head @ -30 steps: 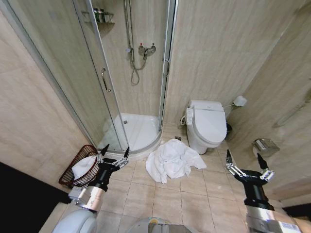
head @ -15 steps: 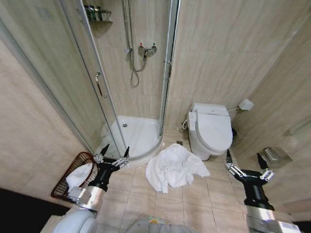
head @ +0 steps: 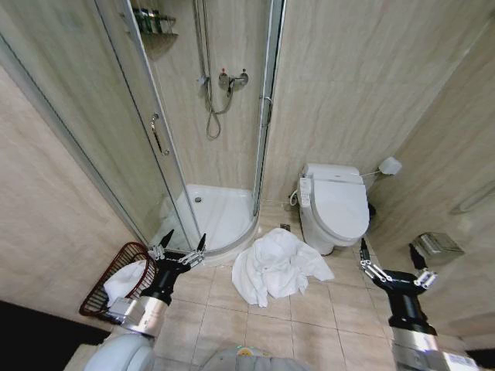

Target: Discard the used towel into the hamper.

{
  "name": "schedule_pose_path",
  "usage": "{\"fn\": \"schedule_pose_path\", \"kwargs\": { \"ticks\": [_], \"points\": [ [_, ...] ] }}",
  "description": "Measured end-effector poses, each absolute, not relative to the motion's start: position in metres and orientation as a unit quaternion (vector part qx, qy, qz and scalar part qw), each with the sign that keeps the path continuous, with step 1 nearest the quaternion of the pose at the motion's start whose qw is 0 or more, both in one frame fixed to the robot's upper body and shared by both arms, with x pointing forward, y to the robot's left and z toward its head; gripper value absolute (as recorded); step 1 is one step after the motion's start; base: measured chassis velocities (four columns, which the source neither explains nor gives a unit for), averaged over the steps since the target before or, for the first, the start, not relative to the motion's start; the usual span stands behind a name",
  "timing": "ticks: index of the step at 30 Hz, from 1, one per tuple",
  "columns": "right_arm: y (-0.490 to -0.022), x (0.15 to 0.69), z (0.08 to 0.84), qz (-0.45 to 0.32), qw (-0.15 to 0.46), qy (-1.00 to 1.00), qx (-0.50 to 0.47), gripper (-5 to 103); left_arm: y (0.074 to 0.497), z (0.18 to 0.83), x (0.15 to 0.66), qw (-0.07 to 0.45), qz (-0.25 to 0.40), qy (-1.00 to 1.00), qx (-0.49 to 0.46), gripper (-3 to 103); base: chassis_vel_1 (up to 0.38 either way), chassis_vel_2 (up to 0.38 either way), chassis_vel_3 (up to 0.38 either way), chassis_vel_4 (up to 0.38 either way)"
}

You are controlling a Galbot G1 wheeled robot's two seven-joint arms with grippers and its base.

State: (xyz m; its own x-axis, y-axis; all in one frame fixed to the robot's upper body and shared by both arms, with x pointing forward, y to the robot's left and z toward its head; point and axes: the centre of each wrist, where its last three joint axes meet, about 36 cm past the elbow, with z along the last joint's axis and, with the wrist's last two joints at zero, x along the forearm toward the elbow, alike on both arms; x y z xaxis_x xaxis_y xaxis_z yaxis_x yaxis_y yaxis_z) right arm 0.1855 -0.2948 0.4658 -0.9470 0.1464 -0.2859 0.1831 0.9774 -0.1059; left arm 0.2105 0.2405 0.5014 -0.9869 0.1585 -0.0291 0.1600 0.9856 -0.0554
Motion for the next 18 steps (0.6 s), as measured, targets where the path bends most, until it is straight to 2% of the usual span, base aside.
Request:
{"fn": "schedule_pose_path", "kwargs": {
  "ticks": [18],
  "points": [
    [-0.2948,0.1855,0.4658,-0.066,0.140,0.984,0.084,100,0.2405,0.5014,0.2105,0.012,-0.029,0.996,0.080,99,-0.001,0.001,0.003,-0.001]
  ]
}}
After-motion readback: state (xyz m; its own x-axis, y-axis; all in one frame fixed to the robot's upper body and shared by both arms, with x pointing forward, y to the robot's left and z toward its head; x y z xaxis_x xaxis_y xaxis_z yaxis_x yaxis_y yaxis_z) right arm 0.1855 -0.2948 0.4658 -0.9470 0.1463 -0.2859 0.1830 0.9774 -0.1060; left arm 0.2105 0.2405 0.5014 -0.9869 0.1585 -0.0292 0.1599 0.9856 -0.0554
